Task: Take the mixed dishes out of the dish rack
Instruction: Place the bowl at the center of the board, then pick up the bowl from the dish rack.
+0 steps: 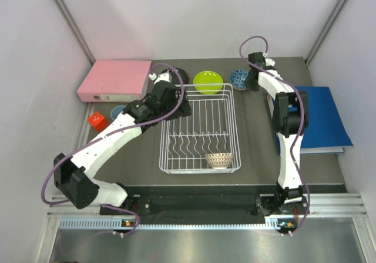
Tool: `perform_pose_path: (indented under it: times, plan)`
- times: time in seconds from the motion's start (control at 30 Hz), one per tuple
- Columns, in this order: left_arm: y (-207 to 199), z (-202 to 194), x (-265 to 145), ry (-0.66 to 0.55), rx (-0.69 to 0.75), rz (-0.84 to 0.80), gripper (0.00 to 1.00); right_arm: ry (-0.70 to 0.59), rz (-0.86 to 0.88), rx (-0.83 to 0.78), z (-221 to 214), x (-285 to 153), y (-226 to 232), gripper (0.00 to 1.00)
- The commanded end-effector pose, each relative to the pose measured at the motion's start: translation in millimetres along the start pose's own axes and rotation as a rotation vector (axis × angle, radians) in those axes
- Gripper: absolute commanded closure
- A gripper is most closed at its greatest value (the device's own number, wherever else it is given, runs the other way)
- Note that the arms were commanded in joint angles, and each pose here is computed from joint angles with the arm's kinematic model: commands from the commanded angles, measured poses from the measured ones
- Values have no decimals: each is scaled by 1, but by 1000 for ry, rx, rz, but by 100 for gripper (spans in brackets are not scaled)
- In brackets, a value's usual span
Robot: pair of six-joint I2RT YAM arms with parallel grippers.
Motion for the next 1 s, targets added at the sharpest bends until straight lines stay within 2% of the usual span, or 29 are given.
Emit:
perform_pose_path:
  times: [0.0, 0.17, 0.33, 0.57, 0.73, 0.8, 0.9, 0.93, 0.97]
  plan:
    - [-8, 7, 0, -22, 7, -53, 1, -66, 34, 7, 25, -26, 2, 63]
    - [-8, 5, -3, -20, 7, -71, 1, -65, 47, -6, 24, -39, -1, 56]
    - [-6, 6, -10, -39, 12, -78, 1, -86, 103, 23, 29, -62, 0, 55]
    - [-3, 12, -18, -72, 34, -73, 1, -141, 210, 48, 52, -131, 9, 52]
    - [-6, 16, -23, -84, 69, -103, 1, -156, 293, 28, 42, -175, -2, 49]
    - [-9, 16, -24, -82, 93, -130, 1, -193, 362, 6, 41, -213, 0, 41]
    - [-25, 10, -25, -41, 176, -255, 4, -238, 465, -37, 24, -255, -5, 22]
    - [-32, 3, -22, -5, 235, -310, 5, -283, 536, -52, 25, -283, -6, 8]
    - [-45, -8, -25, 56, 270, -424, 7, -281, 587, -76, 18, -294, -5, 1]
Point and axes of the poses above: each gripper's point midway between its finger pads, its own x axis out along the fingers, its own y axis along the line the jaws close on, z = x × y, the point moved 4 cm from there along -x, back along the fingers, and after that the axes turned 6 degrees about x, right-handed, at the moved point
